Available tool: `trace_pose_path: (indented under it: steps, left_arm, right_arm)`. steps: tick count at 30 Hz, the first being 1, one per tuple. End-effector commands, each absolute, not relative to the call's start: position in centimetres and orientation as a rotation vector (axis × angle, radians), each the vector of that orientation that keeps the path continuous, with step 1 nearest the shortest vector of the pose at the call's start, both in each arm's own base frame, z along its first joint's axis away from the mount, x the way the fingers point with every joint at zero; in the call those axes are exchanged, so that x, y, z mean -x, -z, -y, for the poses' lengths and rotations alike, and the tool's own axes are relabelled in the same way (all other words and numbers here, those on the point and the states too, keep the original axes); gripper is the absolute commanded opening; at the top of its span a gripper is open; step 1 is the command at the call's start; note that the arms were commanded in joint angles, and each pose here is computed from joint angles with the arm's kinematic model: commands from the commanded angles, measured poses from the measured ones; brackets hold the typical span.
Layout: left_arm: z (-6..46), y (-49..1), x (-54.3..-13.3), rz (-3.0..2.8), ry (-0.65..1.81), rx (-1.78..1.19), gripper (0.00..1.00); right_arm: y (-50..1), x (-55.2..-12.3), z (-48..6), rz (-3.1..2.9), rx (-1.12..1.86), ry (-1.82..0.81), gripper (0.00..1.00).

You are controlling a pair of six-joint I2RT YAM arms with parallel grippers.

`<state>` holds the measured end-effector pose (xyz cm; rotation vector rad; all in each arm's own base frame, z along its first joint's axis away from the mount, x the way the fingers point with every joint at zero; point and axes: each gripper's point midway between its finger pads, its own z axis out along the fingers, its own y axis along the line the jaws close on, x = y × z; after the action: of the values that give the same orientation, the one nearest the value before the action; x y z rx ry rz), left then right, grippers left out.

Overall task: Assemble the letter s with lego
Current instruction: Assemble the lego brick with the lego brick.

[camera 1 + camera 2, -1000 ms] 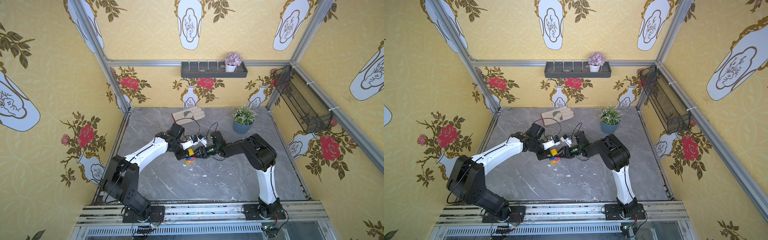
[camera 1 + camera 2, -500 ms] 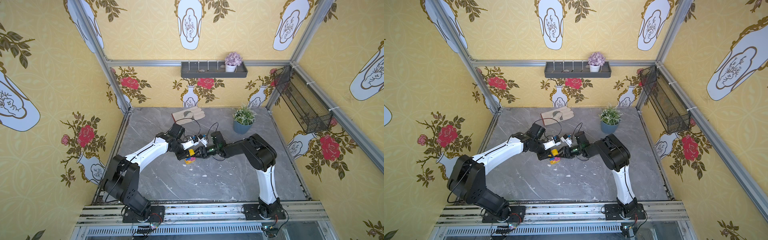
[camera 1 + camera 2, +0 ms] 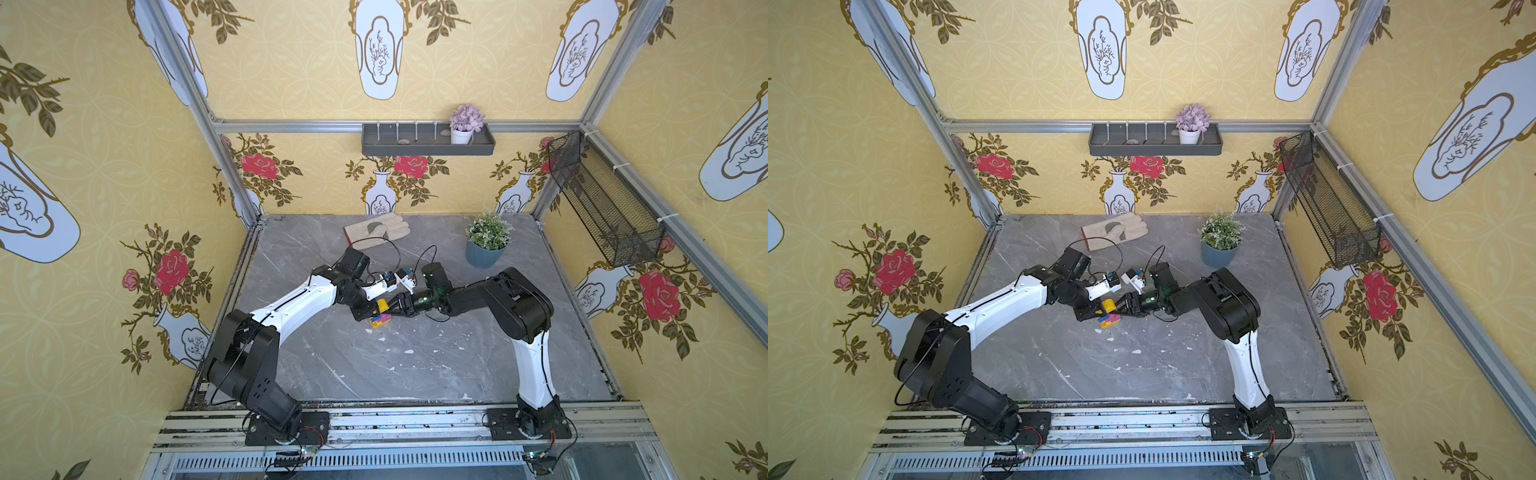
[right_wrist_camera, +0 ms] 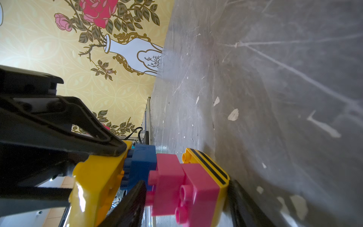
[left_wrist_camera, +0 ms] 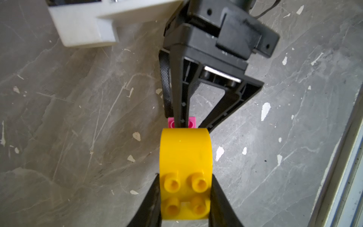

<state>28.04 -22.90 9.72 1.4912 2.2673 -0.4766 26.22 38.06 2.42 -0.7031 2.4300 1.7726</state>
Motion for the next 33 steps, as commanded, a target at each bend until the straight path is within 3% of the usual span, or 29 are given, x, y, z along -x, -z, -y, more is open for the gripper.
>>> trace_pose_path:
  steps: [1,33]
  left_arm:
    - [22.94,-9.43,-28.47,-2.257,0.458,-1.499,0.11]
    - [22.93,-9.59,-28.02,-2.257,0.460,-1.508,0.12]
  right_arm:
    - [6.65,-24.90,-33.13,-2.887,0.423,-1.334,0.67]
    - [7.01,-25.08,-32.90,-2.886,0.408,-1.331,0.63]
